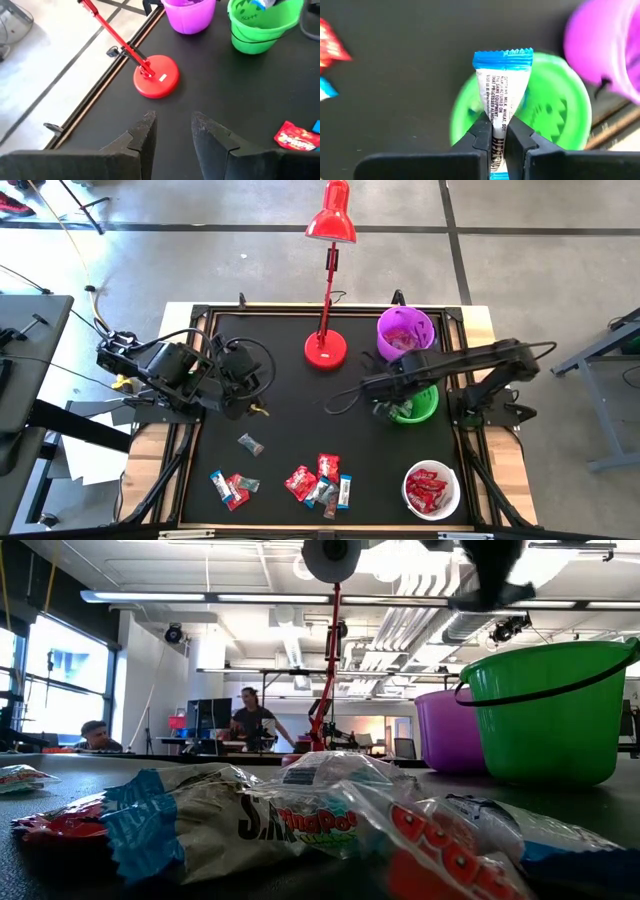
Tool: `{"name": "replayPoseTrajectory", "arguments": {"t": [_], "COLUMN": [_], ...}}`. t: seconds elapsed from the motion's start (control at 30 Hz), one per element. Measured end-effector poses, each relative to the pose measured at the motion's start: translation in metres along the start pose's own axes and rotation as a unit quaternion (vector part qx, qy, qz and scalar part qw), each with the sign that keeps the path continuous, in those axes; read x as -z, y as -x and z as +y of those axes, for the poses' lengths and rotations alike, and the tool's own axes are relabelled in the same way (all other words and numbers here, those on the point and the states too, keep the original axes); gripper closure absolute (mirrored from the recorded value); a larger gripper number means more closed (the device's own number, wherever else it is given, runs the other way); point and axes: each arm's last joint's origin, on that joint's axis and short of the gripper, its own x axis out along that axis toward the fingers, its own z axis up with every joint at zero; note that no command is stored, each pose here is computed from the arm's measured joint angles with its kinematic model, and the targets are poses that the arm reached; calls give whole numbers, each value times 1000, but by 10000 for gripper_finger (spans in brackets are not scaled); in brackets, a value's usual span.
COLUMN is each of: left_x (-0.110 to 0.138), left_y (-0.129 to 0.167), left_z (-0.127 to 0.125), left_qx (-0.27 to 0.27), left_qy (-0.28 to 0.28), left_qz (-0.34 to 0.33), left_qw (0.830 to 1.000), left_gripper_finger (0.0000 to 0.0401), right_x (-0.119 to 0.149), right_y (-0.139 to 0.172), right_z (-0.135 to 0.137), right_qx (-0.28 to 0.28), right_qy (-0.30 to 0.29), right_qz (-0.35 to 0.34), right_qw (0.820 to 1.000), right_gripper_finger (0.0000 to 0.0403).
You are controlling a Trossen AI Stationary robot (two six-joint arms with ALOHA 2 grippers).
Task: Organize candy in baskets
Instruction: Put the white chocolate bar into the green bucket
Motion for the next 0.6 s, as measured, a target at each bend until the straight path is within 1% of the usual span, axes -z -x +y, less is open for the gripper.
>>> {"name": "replayPoseTrajectory", "arguments": {"t": [0.13, 0.23, 0.3, 0.37, 0.43, 0.6], "left_x": [-1, -2, -2, -2, -2, -2], "left_y": [-1, -1, -1, -1, -1, -1], "left_z": [2, 2, 2, 2, 2, 2], "left_qx": [-11, -16, -19, -19, -19, -19], "left_qy": [-8, -8, -8, -8, -8, -5], "left_qz": [-6, -11, -14, -15, -15, -15], "left_qw": [1000, 1000, 1000, 1000, 1000, 1000], "left_gripper_finger": [293, 293, 293, 293, 293, 293], "right_x": [15, 23, 27, 30, 31, 30], "right_y": [-17, -27, -33, -37, -38, -35], "right_z": [-16, -23, -25, -26, -26, -25], "right_qx": [23, 29, 28, 22, 16, 10], "right_qy": [-62, -100, -103, -99, -92, -78], "right_qz": [27, 53, 71, 89, 101, 96], "right_qw": [997, 993, 992, 991, 991, 992], "right_gripper_finger": [384, 383, 377, 363, 341, 280]}}
